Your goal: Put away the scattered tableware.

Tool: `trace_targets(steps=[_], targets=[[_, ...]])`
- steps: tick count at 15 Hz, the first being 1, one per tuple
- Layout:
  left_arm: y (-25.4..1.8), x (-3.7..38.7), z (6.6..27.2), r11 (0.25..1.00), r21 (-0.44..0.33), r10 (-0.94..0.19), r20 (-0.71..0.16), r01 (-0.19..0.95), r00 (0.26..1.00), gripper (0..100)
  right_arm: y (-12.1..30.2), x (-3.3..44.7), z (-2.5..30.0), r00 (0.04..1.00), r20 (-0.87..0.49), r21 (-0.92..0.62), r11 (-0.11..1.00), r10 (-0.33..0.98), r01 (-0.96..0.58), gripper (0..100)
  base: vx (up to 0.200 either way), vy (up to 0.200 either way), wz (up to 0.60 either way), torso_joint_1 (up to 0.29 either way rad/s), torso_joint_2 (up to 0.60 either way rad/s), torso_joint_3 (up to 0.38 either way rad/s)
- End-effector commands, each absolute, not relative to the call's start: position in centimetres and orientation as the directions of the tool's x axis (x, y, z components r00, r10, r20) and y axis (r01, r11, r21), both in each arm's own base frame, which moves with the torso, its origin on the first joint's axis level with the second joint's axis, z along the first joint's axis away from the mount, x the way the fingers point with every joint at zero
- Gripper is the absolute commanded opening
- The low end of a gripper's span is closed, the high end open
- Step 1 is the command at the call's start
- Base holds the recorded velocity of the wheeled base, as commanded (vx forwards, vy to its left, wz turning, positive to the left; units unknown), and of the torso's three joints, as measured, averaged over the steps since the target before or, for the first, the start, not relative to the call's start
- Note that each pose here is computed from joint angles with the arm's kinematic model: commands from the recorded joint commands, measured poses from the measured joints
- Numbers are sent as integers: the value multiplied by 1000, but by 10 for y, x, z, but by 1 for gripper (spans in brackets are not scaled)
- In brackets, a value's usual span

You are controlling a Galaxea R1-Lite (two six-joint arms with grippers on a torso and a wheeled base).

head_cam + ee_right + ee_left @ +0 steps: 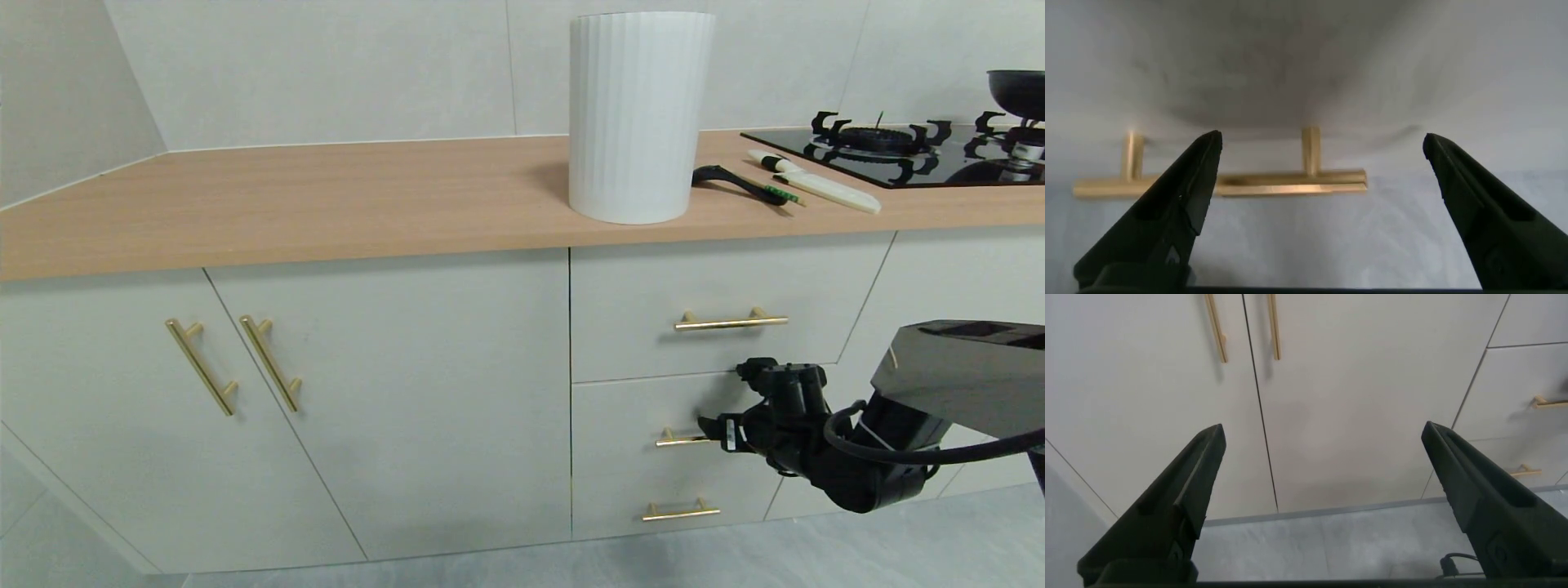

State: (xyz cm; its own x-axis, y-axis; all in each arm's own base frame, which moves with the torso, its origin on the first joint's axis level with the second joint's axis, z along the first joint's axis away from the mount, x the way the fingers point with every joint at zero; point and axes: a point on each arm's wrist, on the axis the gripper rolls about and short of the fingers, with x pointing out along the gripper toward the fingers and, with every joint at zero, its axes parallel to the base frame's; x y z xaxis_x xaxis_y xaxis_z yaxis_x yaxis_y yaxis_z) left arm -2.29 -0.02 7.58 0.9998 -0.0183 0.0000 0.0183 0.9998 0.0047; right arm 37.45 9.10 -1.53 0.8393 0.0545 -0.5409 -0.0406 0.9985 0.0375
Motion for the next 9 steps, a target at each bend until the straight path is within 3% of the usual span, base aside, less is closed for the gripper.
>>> trace_targets(steps=[1, 9], targets=[[0, -23, 76, 1000, 5, -18, 0, 18, 1000, 100, 92, 377, -17, 841, -538, 42, 998, 56, -39, 100, 0, 0, 0, 0, 0, 0], [0, -23, 76, 1000, 5, -18, 0, 18, 1000, 100, 97, 378, -29, 832, -552, 44, 998, 64, -48, 100, 0, 0, 0, 0, 0, 0]])
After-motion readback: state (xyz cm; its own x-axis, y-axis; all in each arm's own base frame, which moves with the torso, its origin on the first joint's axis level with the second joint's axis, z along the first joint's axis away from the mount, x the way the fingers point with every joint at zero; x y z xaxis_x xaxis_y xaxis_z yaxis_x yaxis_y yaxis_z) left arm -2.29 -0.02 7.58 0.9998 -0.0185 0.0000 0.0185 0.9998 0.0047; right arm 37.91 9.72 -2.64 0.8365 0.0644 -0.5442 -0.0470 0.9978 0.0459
